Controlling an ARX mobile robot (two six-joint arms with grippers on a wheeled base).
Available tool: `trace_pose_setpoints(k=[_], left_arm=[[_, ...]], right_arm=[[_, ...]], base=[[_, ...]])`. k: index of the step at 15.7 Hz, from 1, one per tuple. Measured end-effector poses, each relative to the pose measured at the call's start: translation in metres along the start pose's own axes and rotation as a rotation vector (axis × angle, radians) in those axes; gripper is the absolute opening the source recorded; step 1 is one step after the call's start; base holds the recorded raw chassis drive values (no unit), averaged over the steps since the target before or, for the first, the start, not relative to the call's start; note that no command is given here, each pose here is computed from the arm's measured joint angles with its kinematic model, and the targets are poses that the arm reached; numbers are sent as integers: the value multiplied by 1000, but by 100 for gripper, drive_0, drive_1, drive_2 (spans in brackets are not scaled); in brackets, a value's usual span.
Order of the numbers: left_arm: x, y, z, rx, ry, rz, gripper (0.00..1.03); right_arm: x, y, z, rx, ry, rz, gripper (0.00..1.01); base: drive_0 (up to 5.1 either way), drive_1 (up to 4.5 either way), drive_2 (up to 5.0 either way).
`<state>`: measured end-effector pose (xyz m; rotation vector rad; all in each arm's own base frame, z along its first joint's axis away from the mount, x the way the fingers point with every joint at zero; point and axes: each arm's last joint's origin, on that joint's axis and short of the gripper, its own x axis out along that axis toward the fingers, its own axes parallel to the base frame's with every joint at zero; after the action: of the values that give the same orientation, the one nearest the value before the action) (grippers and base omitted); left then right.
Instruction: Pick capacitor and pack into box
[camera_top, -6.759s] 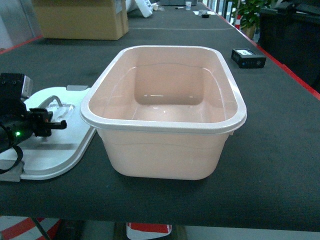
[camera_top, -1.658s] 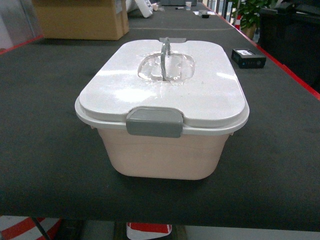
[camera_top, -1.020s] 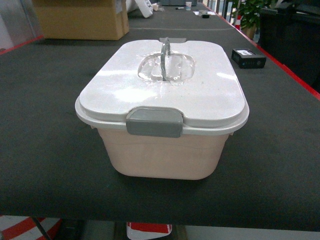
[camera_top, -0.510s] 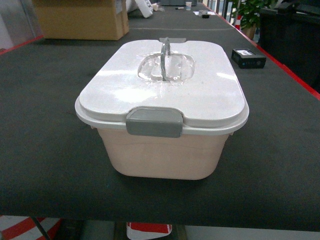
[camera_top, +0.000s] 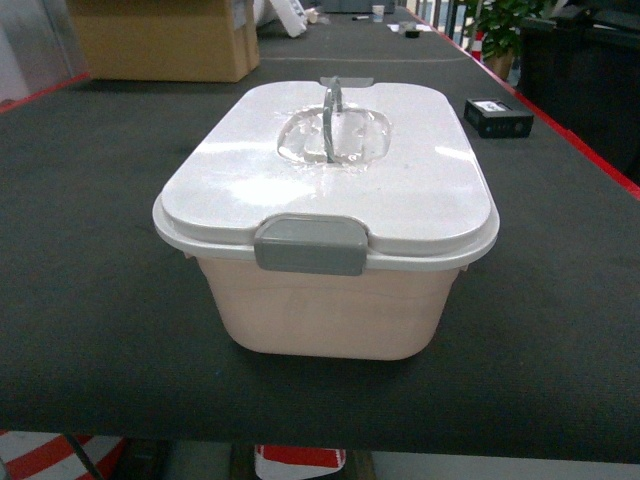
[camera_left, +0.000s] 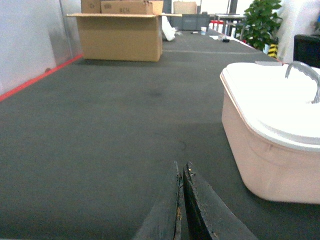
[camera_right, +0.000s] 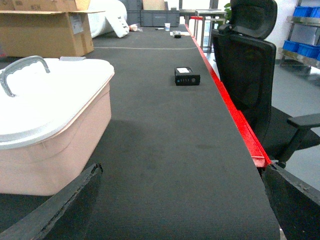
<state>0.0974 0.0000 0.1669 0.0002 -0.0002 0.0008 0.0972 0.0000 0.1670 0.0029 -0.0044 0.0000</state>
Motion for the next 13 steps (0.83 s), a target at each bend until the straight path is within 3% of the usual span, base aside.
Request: trace_pose_setpoints(k=[3, 4, 7, 8, 11, 12, 13], left_arm=[[0, 0, 1, 0, -5, -1, 2], [0, 0, 0, 0, 0, -1, 8], [0, 0, 0, 0, -1, -1, 36], [0, 0, 0, 0, -1, -1, 56], [0, 0, 0, 0, -1, -1, 93], [0, 0, 0, 0, -1, -1, 100], [0, 0, 0, 0, -1, -1, 97]], right_arm=[[0, 0, 0, 0, 2, 0, 98], [0, 0, 0, 0, 1, 0, 98], [0, 0, 0, 0, 1, 0, 98], [0, 0, 0, 0, 1, 0, 98], [0, 0, 0, 0, 1, 0, 98], [0, 0, 0, 0, 1, 0, 98], [0, 0, 0, 0, 1, 0, 98]], base=[[0, 0, 0], [0, 0, 0], [0, 0, 0], [0, 0, 0], [0, 0, 0], [0, 0, 0], [0, 0, 0]])
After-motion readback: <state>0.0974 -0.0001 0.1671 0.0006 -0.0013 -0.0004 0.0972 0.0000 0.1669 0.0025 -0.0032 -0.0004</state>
